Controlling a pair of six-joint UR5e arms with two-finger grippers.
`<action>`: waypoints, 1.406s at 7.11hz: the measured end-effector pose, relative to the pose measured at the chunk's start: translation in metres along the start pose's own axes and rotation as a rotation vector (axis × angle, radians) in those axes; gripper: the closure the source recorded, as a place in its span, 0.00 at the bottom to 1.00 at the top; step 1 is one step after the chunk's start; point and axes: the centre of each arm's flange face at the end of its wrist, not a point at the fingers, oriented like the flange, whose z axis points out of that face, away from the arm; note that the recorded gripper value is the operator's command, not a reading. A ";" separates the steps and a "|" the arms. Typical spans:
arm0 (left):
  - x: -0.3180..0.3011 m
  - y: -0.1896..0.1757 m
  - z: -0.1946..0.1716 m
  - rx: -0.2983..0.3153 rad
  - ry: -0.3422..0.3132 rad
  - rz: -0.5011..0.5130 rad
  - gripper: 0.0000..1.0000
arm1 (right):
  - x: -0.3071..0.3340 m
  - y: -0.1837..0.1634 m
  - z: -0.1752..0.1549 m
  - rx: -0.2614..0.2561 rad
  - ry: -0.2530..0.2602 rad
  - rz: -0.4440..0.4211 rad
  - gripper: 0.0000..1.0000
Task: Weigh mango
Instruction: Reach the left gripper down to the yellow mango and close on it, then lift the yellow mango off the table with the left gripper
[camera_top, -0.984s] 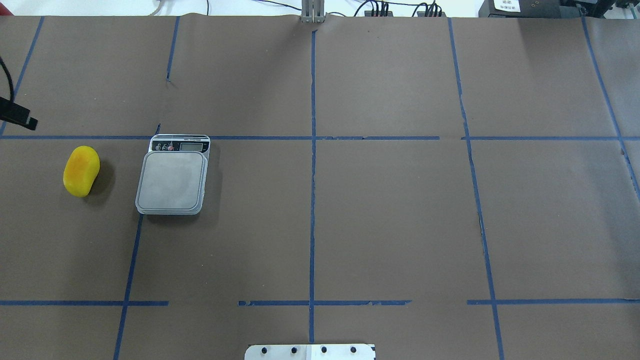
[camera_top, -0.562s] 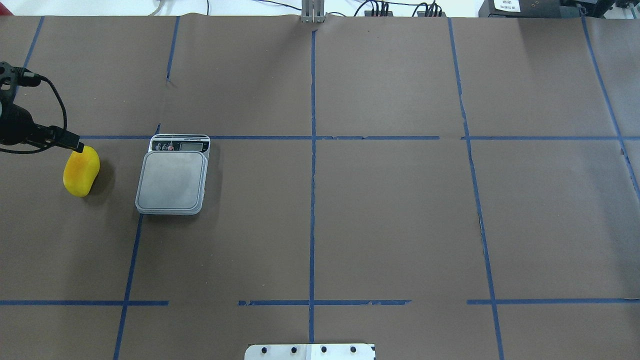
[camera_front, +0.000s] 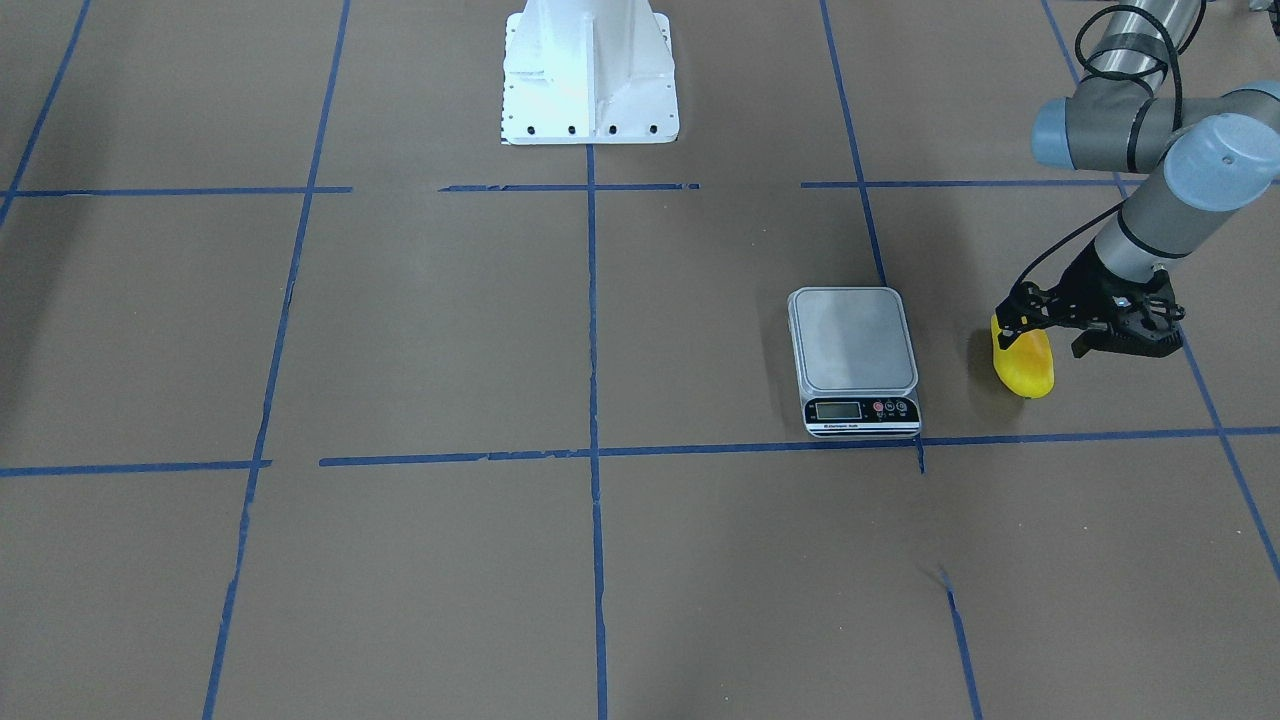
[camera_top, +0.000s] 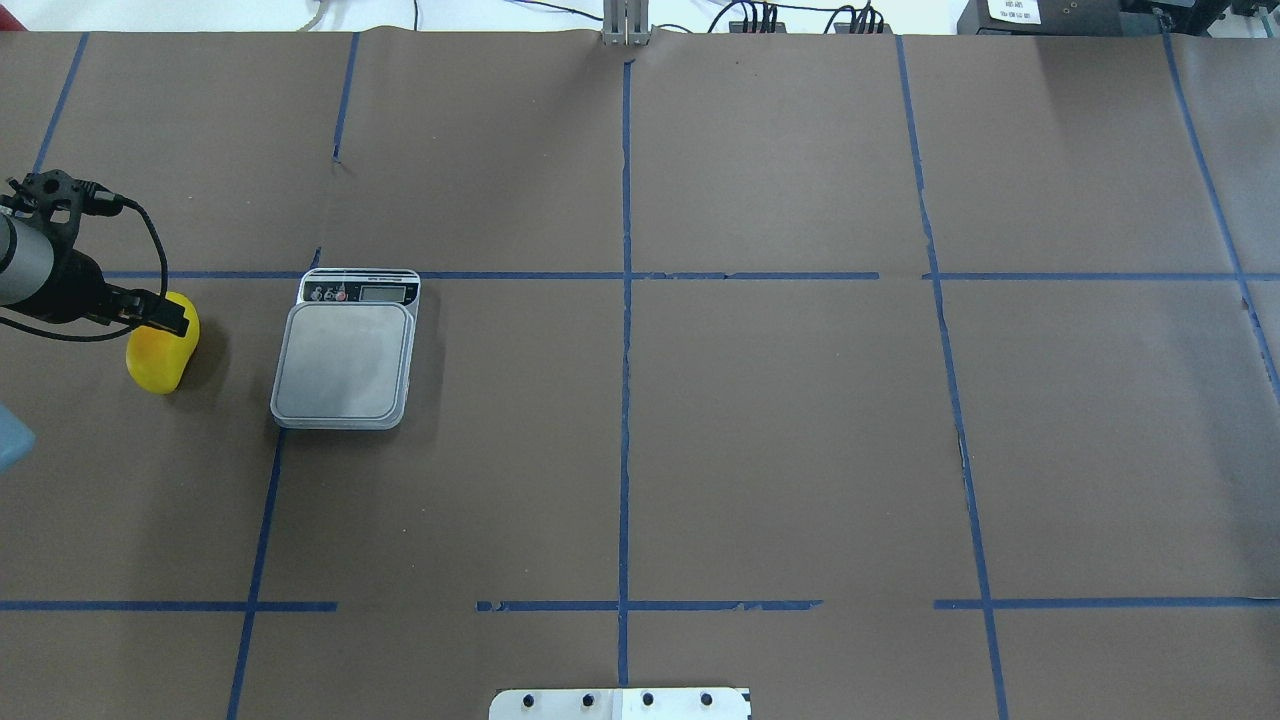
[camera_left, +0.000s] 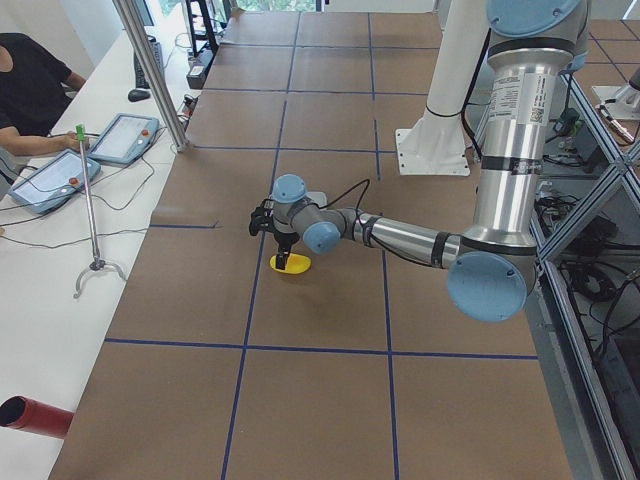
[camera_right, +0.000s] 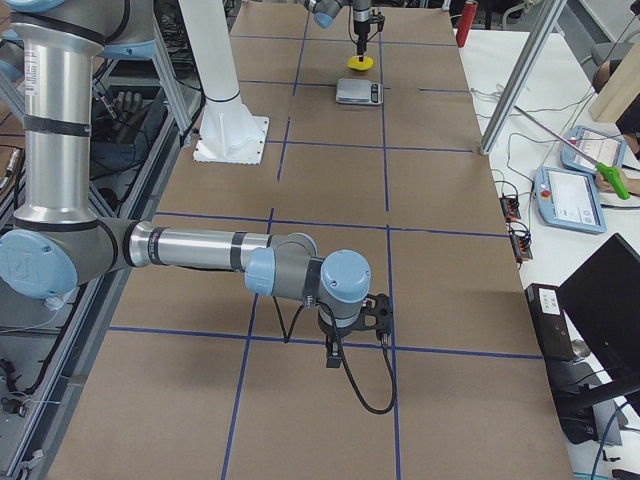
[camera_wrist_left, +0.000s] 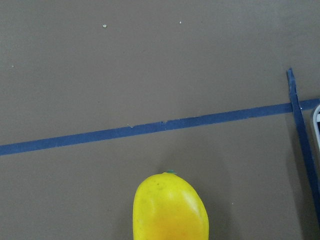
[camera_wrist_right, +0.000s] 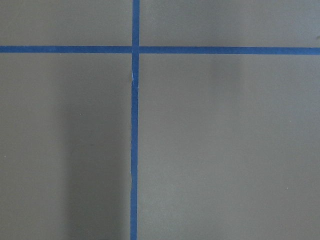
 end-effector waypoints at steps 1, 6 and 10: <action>-0.004 0.003 0.011 -0.001 0.006 0.008 0.00 | 0.000 0.000 0.000 0.000 0.000 0.000 0.00; -0.003 0.007 0.016 0.008 0.033 -0.013 1.00 | 0.000 0.000 0.000 0.000 0.000 0.000 0.00; 0.039 0.001 -0.095 0.000 0.017 0.046 1.00 | 0.000 0.000 0.000 0.000 0.000 0.000 0.00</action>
